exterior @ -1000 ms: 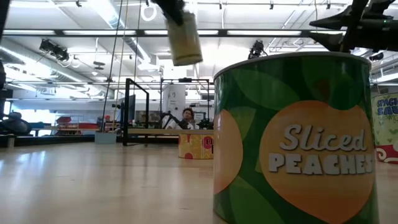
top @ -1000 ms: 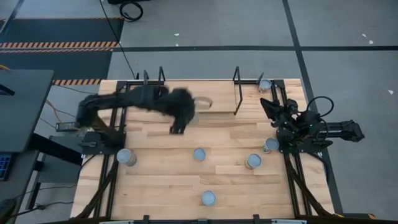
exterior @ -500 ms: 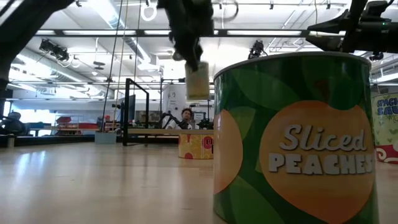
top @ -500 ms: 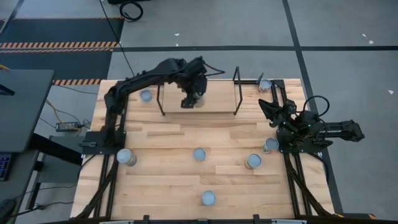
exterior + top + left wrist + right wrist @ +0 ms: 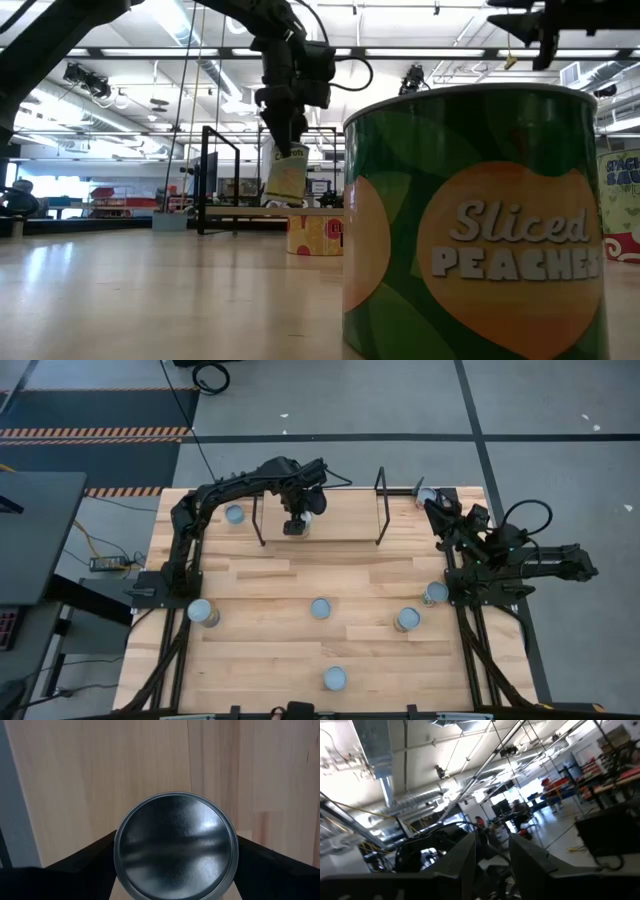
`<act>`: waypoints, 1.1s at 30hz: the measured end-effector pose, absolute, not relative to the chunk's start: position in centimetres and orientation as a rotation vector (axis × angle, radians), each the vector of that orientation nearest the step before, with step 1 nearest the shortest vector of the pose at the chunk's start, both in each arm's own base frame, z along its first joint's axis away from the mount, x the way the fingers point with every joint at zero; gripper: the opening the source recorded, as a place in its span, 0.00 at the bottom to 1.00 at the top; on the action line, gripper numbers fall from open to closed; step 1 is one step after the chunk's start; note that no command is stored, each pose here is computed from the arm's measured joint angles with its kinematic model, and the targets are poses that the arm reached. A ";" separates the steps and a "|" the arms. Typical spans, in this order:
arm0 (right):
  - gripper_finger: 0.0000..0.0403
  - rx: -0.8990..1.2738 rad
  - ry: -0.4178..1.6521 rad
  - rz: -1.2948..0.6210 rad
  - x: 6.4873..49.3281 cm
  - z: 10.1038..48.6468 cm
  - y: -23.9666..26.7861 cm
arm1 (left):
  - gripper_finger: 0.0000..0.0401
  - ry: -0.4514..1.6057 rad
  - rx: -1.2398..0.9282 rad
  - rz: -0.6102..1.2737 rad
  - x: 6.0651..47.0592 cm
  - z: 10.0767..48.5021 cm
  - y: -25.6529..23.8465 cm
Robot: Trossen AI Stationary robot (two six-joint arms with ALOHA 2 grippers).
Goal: Pick and place cans onto a shelf
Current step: Put the light orange can on the shelf
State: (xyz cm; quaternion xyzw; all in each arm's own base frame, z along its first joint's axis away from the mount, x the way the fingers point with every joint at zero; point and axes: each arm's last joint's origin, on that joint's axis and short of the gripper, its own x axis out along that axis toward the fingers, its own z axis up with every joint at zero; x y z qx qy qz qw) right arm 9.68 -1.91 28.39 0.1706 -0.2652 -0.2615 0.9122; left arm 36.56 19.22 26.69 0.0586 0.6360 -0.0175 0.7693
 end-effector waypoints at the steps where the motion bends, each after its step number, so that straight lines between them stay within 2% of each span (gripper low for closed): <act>1: 0.31 0.337 -0.539 -0.550 9.9 28.8 -1.9 | 0.80 1.381 0.122 -0.034 36.3 26.7 19.3; 10: 0.31 0.298 -0.456 -0.633 11.9 29.2 -2.2 | 0.80 1.326 0.152 0.045 33.8 29.3 19.5; 14: 0.31 0.299 -0.431 -0.653 12.5 28.9 -2.2 | 0.80 1.352 0.157 0.023 32.3 28.2 19.2; 18: 0.31 0.293 -0.409 -0.666 13.1 28.6 -2.3 | 0.80 1.289 0.237 0.012 31.7 27.5 18.8; 23: 0.31 0.330 -0.406 -0.708 13.4 28.3 -2.5 | 0.80 1.343 0.251 -0.039 30.9 26.2 18.3; 33: 0.31 0.336 -0.422 -0.735 13.5 28.4 -2.9 | 0.87 1.370 0.250 0.021 30.7 26.2 18.4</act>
